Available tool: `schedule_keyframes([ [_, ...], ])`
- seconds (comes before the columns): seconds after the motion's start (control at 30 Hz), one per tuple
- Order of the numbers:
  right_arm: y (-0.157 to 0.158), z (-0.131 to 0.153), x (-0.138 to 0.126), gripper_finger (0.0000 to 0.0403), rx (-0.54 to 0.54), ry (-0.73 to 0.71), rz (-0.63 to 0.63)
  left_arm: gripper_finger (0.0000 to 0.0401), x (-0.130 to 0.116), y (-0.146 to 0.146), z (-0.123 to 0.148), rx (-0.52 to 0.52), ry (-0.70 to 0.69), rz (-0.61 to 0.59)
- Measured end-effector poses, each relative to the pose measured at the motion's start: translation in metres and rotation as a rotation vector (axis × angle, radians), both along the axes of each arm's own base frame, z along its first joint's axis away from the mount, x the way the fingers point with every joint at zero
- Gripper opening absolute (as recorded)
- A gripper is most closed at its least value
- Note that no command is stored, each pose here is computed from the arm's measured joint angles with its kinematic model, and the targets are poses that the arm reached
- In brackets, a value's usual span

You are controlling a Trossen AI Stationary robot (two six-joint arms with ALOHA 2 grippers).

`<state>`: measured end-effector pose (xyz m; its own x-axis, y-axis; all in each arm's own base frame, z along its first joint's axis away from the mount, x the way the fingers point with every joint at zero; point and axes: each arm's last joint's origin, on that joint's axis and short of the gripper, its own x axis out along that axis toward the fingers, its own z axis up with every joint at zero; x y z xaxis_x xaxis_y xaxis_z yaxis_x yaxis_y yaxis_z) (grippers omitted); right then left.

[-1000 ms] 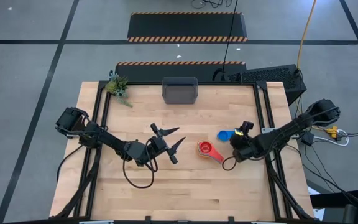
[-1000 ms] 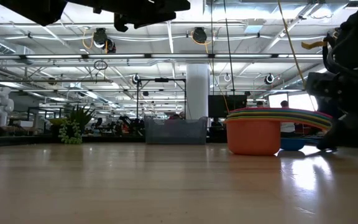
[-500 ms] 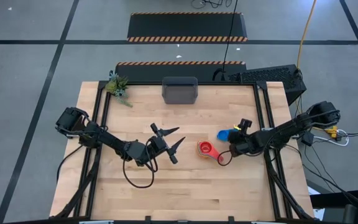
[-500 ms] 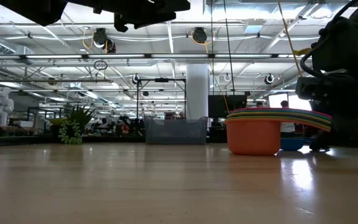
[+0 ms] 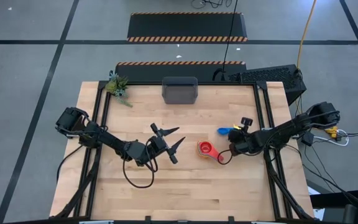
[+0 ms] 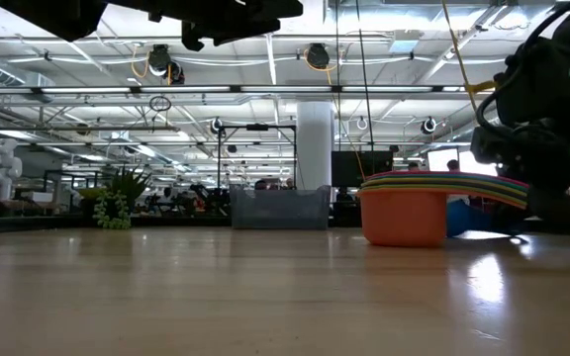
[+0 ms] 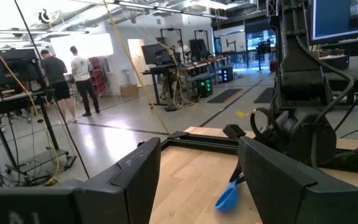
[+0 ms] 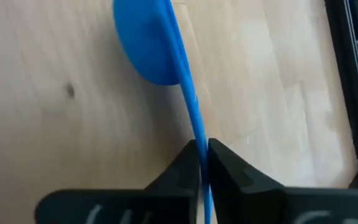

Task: Nest measuring cups in basket
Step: Stack the blue measuring cup on top of the red measuring cup

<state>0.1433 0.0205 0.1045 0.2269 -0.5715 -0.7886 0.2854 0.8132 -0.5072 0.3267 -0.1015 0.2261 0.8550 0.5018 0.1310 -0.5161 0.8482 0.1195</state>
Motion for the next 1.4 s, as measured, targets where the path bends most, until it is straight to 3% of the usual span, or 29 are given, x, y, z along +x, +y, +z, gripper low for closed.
schedule_keyframes([
  [0.27,0.003,0.011,0.004,0.0001,0.042,-0.089,-0.061,0.0221,0.000,0.000,0.000,0.006,0.004,0.001],
  [0.5,0.019,0.042,0.019,0.0000,0.049,-0.268,0.002,0.0221,0.001,0.004,-0.001,-0.003,0.003,0.013],
  [0.97,0.058,0.108,0.029,0.0000,-0.047,-0.467,0.116,0.0221,0.004,0.011,-0.001,-0.039,-0.006,0.033],
  [1.13,0.079,0.117,0.029,0.0000,-0.018,-0.560,0.210,0.0221,0.015,0.001,0.009,0.002,0.080,0.020],
  [1.4,0.103,0.122,0.028,0.0000,0.028,-0.676,0.291,0.0221,0.038,-0.019,0.041,0.027,0.334,-0.014],
])
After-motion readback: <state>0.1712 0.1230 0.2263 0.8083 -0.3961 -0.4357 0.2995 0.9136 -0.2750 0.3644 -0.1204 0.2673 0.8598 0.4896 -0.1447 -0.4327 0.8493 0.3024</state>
